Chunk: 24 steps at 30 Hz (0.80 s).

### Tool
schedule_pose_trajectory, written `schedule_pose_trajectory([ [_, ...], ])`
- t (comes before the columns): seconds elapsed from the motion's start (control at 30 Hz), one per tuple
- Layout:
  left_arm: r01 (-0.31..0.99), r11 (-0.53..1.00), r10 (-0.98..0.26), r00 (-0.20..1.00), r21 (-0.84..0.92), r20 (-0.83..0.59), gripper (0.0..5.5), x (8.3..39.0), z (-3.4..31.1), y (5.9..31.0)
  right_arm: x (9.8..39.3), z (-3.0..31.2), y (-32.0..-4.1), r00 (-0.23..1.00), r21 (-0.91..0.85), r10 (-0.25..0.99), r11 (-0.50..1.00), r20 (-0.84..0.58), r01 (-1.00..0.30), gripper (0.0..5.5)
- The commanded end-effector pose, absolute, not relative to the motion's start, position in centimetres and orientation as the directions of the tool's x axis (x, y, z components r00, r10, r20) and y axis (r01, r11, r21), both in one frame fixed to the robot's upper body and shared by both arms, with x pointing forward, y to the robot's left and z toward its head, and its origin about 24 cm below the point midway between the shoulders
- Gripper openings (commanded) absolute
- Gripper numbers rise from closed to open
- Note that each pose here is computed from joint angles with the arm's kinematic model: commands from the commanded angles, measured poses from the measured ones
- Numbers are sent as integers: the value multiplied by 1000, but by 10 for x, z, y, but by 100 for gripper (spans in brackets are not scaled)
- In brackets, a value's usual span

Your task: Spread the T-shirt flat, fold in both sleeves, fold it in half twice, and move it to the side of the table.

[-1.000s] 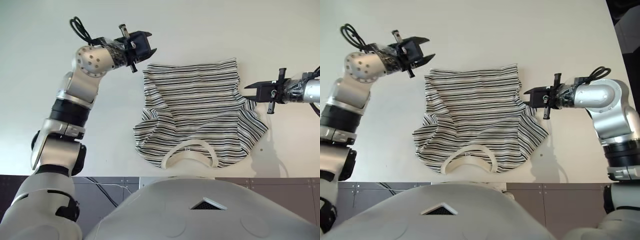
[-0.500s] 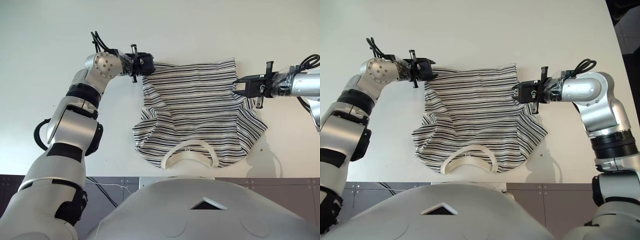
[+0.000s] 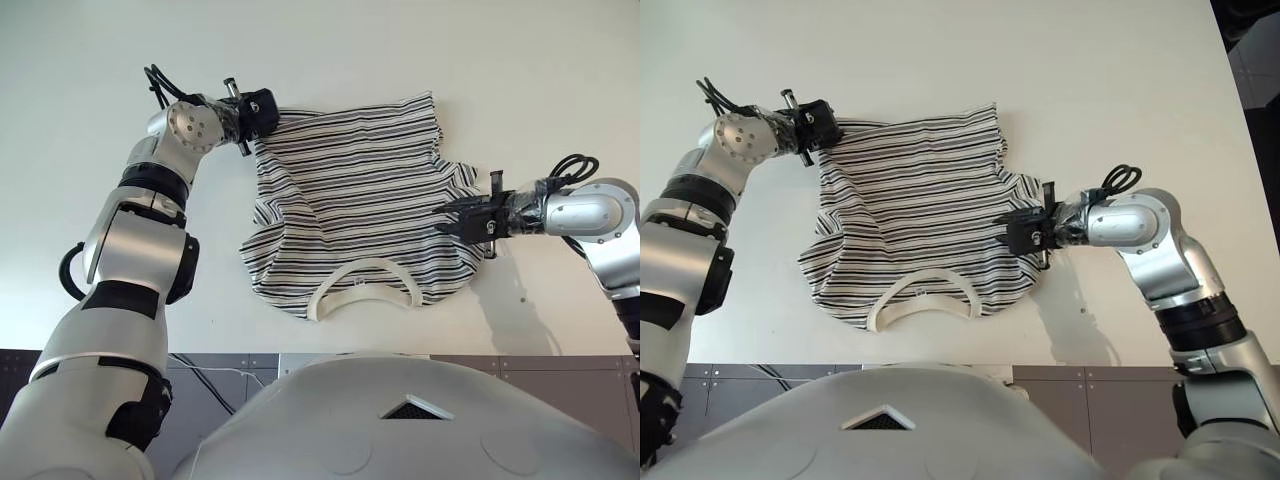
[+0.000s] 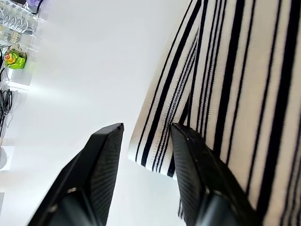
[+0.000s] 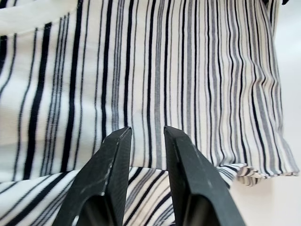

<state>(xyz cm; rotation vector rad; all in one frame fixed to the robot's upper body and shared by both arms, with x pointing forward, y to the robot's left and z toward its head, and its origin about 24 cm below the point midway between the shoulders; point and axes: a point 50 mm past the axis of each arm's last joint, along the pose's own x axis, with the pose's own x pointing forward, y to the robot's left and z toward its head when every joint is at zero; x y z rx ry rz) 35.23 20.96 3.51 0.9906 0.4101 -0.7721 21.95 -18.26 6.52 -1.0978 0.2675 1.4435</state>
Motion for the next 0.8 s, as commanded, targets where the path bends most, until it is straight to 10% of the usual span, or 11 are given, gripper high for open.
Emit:
schedule_pose_trajectory([
  [0.03, 722, 384, -332, 690, 576, -643, 186, 353, 37, 224, 204, 46, -202, 126, -337, 560, -293, -819, -895, 124],
  [0.5, 606, 518, -254, 783, 604, -567, 186, 358, 44, 235, 168, 58, -224, -74, -152, 499, -398, -863, -905, 124],
  [0.8, 768, 412, -731, 600, 491, -325, 186, 369, 84, 138, 170, 49, -213, -46, -188, 514, -395, -857, -899, 124],
])
